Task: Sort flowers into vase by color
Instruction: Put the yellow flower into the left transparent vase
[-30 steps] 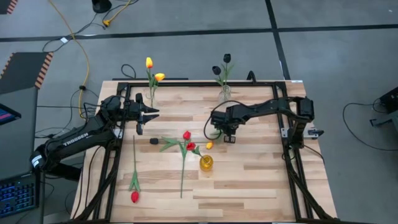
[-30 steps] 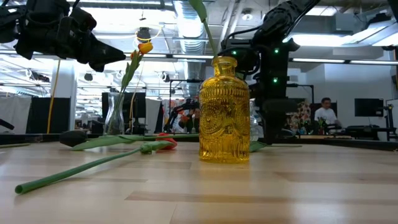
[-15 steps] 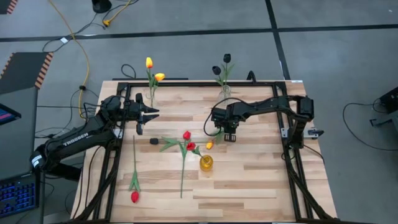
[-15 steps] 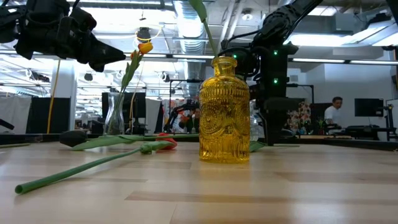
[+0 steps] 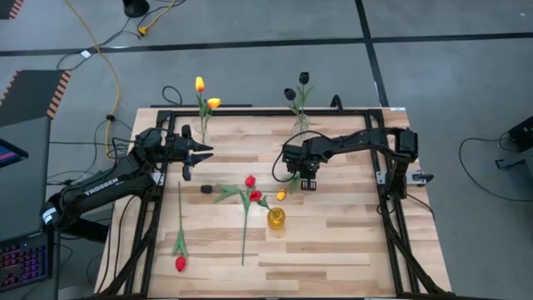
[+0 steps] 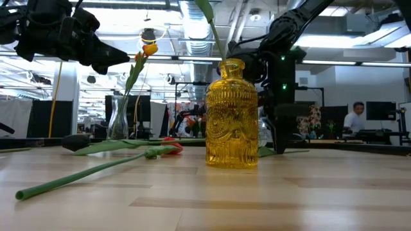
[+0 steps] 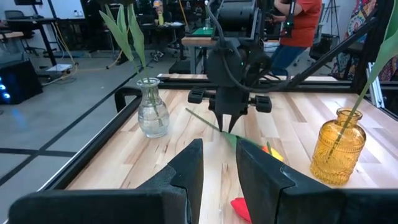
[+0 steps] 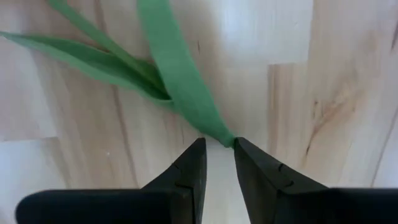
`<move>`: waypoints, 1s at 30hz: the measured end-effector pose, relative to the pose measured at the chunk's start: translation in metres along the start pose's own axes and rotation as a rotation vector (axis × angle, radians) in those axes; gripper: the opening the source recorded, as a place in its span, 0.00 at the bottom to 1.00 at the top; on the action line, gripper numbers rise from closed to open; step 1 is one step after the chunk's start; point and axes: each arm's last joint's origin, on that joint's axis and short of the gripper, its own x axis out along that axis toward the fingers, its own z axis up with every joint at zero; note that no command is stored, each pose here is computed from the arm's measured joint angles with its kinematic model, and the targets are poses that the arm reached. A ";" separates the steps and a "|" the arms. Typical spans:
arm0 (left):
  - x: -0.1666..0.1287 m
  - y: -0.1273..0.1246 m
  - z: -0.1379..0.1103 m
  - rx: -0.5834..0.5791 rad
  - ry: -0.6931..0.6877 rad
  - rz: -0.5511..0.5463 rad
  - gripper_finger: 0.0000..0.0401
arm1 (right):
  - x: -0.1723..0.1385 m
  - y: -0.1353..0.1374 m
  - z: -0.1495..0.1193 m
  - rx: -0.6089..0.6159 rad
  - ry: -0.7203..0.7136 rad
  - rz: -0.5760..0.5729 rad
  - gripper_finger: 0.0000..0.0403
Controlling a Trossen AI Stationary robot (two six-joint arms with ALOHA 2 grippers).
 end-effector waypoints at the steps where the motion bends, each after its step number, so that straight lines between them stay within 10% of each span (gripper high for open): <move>1: 0.000 0.000 0.000 0.000 0.000 0.000 0.21 | 0.001 0.000 0.001 0.000 0.001 -0.002 0.28; 15: 0.000 0.000 -0.003 -0.014 0.024 0.020 0.21 | 0.002 0.002 0.000 0.010 0.021 -0.003 0.04; 30: 0.000 0.000 -0.002 -0.013 0.023 0.020 0.21 | -0.014 0.006 0.002 0.011 0.118 0.020 0.04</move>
